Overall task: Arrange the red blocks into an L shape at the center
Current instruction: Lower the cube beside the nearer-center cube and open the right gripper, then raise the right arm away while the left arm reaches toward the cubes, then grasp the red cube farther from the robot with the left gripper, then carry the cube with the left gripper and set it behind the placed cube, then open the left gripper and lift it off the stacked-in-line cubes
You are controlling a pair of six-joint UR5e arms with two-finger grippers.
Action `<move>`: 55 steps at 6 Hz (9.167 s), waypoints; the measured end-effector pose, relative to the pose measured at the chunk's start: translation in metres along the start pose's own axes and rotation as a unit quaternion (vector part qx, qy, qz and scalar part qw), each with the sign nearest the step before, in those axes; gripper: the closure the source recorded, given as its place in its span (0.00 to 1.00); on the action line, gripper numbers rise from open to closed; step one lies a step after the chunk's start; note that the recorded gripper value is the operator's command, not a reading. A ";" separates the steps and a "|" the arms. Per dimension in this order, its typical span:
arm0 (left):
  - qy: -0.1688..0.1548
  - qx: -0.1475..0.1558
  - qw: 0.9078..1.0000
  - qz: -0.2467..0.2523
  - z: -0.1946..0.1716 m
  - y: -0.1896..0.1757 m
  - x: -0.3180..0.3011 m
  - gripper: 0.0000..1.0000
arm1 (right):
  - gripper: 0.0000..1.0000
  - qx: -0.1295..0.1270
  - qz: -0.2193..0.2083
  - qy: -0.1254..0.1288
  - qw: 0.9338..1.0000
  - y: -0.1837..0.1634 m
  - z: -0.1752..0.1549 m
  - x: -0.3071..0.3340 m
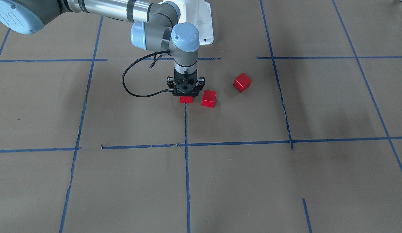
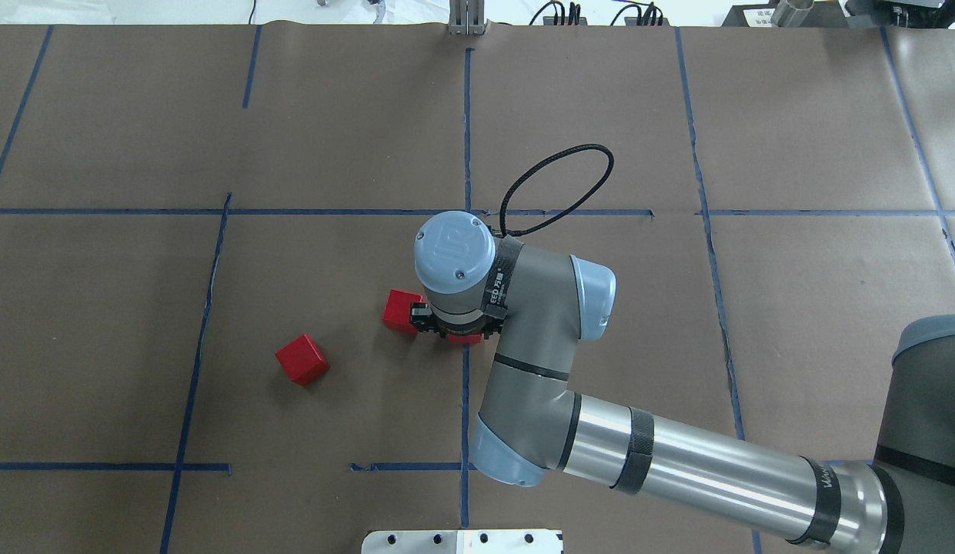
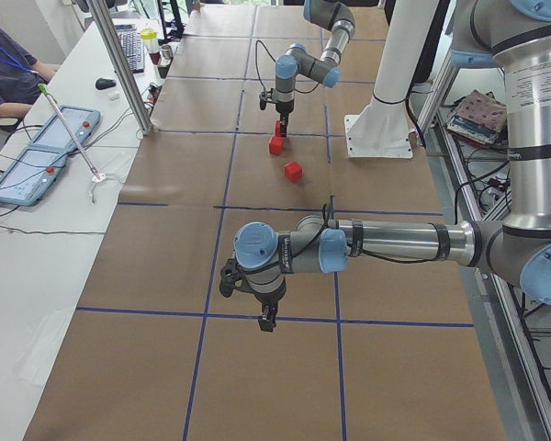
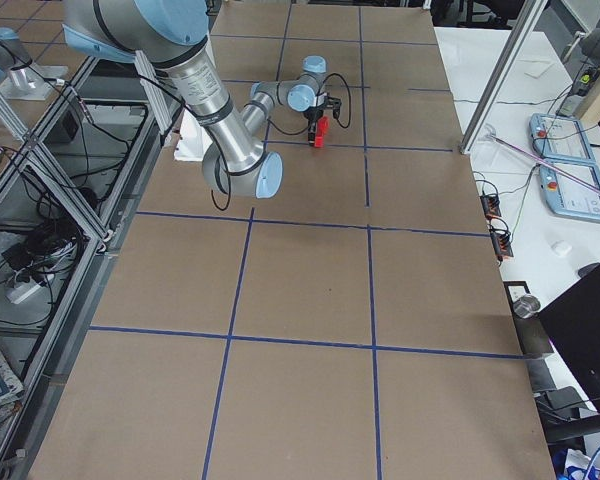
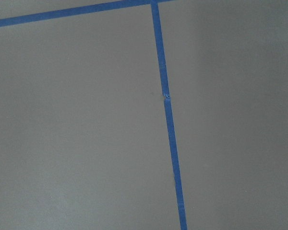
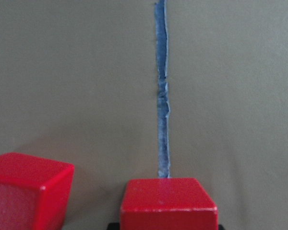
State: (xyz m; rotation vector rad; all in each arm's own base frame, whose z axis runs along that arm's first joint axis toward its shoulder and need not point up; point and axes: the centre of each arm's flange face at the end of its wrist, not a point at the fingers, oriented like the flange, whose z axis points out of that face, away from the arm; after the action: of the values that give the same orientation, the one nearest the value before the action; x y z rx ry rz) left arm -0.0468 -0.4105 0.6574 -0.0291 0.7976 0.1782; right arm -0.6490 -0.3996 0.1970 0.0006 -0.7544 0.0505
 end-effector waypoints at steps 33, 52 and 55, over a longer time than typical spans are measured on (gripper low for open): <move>0.022 0.069 0.997 -0.008 0.157 -0.154 0.726 0.94 | 0.00 -0.026 -0.132 0.014 0.991 -0.060 -0.163 0.817; 0.003 0.044 0.996 -0.076 0.162 -0.178 0.824 0.73 | 0.00 -0.028 -0.125 0.014 0.992 -0.059 -0.160 0.819; 0.003 0.044 0.996 -0.076 0.162 -0.178 0.823 0.56 | 0.00 -0.028 -0.125 0.014 0.992 -0.059 -0.160 0.819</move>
State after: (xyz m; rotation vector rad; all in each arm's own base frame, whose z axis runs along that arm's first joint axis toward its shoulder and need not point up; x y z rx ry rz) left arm 0.6618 -0.4486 0.1754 -0.0074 0.8055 -0.0002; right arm 0.0595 -0.4186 0.6420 0.0408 -0.7231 -0.2080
